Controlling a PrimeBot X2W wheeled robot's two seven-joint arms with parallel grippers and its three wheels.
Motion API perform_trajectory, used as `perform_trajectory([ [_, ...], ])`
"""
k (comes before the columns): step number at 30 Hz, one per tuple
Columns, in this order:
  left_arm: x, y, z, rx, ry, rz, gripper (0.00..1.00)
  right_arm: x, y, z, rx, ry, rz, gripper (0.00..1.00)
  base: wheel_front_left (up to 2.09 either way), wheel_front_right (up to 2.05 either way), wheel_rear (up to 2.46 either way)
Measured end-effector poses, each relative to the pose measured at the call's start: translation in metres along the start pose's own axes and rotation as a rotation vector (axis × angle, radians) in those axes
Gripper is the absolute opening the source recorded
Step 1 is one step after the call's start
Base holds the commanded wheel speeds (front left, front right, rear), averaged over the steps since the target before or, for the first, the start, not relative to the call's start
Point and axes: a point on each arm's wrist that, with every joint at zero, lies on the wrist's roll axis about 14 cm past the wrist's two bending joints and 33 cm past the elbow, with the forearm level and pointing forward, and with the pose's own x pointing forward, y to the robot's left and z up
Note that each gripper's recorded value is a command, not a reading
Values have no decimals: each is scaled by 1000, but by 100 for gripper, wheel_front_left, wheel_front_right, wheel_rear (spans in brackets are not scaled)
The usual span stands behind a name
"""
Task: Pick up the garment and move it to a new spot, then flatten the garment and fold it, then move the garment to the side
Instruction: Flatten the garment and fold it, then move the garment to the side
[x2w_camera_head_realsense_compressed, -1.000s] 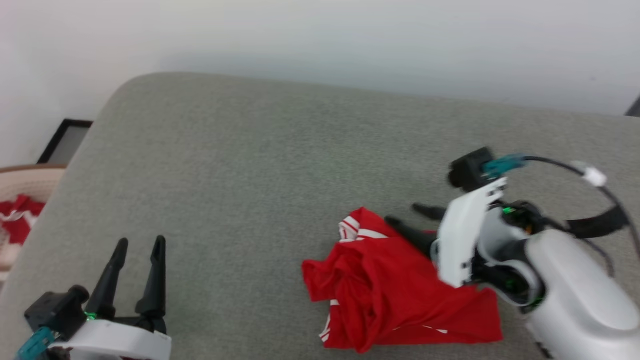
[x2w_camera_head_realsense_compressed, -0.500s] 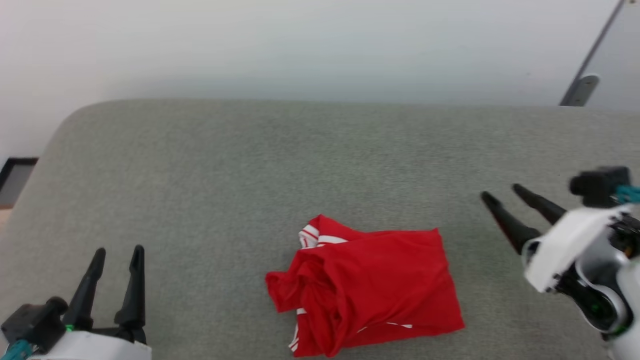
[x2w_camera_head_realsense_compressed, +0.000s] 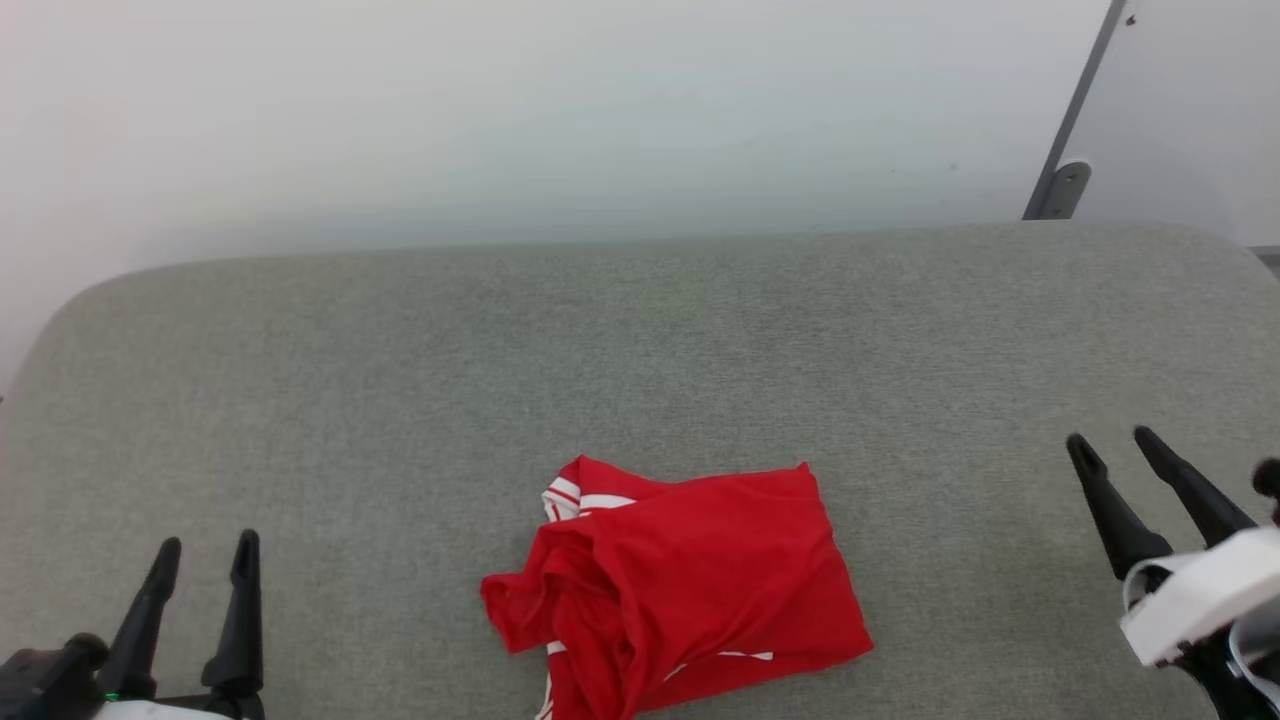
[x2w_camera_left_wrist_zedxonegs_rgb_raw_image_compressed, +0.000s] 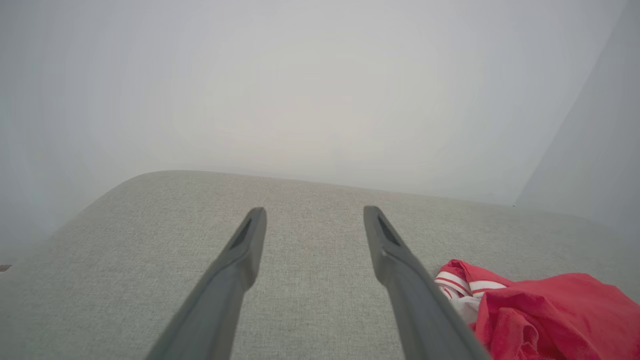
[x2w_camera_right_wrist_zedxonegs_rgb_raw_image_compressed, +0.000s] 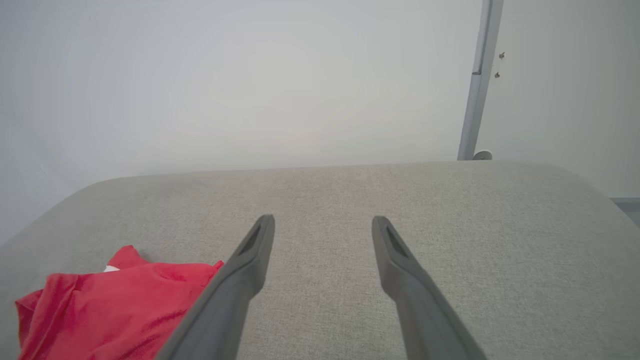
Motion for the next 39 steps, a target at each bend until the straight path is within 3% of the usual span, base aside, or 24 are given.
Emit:
perform_trajectory([
  [10,-2,3,-3,-1,13,5,100,-28,-17,-15,31,-29,-80,100,0,0,0],
  [24,-5,3,-9,-15,32,5,100,-32,-16,-20,32,-32,-100,100,0,0,0],
  [33,-11,9,-9,-12,37,20,100,-23,-3,-29,49,17,-69,100,0,0,0],
  [39,-17,16,-11,-16,45,46,100,0,35,-49,69,139,52,100,0,0,0],
])
